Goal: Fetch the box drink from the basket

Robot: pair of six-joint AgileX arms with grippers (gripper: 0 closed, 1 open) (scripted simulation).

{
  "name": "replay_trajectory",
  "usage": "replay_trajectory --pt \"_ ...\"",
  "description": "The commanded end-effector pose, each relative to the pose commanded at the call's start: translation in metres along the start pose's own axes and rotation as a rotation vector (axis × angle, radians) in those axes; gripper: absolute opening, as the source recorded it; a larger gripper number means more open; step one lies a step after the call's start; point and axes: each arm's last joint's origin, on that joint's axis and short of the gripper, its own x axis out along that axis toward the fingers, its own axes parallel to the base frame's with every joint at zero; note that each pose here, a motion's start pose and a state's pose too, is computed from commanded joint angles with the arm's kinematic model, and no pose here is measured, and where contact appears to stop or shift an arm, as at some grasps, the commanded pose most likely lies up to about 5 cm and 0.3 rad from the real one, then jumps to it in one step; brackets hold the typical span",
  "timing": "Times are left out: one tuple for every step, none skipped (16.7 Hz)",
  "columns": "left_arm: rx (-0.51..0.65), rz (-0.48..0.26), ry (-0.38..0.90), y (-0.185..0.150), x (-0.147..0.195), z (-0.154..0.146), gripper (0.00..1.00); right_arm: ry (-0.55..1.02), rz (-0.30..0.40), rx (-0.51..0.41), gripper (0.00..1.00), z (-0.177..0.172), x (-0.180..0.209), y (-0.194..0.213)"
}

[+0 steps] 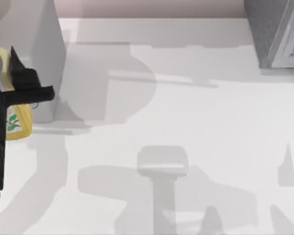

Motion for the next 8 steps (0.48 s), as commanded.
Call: replay_trajectory --pt "-0.006 0.028 -0.007 -0.008 0.004 0.003 0.00 0.000 0.000 0.000 1.00 0.000 0.000 0.000" --pt "-0.008 0.055 -0.008 -0.018 0.007 0.004 0.00 0.000 0.000 0.000 1.00 0.000 0.000 0.000" --pt "-0.006 0.077 -0.003 -0.030 0.011 0.002 0.00 0.000 0.000 0.000 1.00 0.000 0.000 0.000" --pt "0.003 0.093 0.007 -0.044 0.014 -0.001 0.00 0.000 0.000 0.000 1.00 0.000 0.000 0.000" --pt "0.013 0.106 0.017 -0.059 0.016 -0.007 0.00 0.000 0.000 0.000 1.00 0.000 0.000 0.000" --pt "0.021 0.118 0.024 -0.076 0.017 -0.012 0.00 0.000 0.000 0.000 1.00 0.000 0.000 0.000" --pt "0.024 0.131 0.028 -0.093 0.015 -0.018 0.00 0.000 0.000 0.000 1.00 0.000 0.000 0.000" --pt "0.025 0.143 0.031 -0.109 0.013 -0.024 0.00 0.000 0.000 0.000 1.00 0.000 0.000 0.000"
